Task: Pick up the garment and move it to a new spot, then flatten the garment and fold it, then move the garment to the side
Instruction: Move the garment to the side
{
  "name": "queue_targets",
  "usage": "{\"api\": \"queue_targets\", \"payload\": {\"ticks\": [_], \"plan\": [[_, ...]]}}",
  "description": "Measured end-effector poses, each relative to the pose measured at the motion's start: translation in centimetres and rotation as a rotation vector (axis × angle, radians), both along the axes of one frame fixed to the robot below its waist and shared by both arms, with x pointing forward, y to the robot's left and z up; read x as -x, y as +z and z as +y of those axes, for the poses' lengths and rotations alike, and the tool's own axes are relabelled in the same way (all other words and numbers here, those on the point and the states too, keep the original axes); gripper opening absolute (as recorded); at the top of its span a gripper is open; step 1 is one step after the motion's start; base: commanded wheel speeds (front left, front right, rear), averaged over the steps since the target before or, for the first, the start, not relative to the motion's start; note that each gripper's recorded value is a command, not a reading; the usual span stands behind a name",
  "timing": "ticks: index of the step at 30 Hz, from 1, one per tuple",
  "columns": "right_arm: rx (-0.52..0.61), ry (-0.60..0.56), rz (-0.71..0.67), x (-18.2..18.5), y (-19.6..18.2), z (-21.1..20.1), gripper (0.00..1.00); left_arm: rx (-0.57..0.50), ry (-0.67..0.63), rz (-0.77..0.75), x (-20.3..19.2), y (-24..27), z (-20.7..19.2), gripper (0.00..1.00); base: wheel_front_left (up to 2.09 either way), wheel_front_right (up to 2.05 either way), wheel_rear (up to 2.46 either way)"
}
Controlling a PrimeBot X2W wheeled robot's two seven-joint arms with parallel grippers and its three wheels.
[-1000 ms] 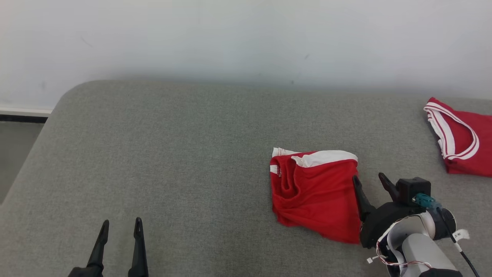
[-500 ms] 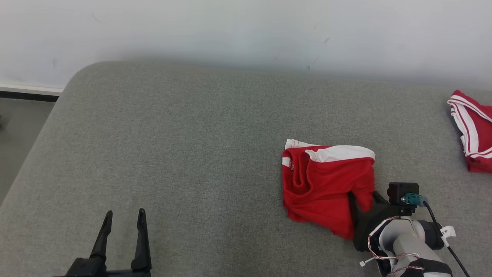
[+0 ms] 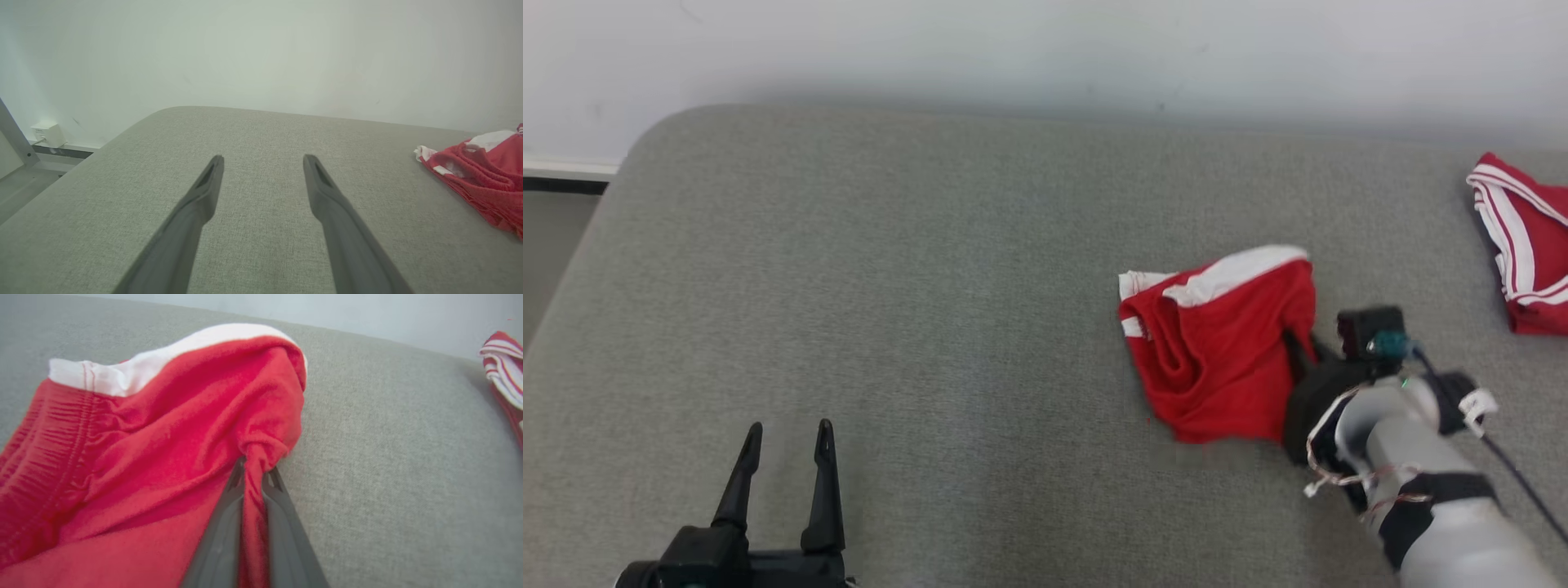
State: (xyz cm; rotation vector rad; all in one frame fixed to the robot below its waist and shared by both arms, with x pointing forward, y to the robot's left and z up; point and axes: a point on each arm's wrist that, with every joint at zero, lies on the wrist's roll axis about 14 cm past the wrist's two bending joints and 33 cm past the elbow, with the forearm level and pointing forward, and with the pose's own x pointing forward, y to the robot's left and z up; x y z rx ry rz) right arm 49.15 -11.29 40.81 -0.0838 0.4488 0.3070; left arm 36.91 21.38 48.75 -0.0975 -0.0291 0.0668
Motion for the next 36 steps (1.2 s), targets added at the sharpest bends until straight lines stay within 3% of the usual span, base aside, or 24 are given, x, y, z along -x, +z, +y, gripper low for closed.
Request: {"api": "queue_targets", "payload": {"ticks": [8, 15, 30, 36], "plan": [[0.154, 0.017, -0.095, -5.2, 3.6, -4.8, 0.0, -0.013, -0.07, 0.007, -3.2, -0.7, -1.7, 1.0, 0.0, 0.0, 0.0], [0.265, -0.049, -0.136, -8.9, 6.5, -11.6, 0.0, -0.04, -0.159, -0.005, -6.9, -1.3, -3.9, 1.0, 0.0, 0.0, 0.0], [0.504, -0.246, -0.083, -8.6, 8.9, -26.3, 0.0, -0.065, -0.361, 0.0, -11.1, -4.4, -9.3, 1.0, 0.0, 0.0, 0.0], [0.598, -0.285, -0.049, -8.3, 9.3, -29.7, 0.0, -0.051, -0.41, 0.001, -11.9, -5.6, -10.9, 1.0, 0.0, 0.0, 0.0]]}}
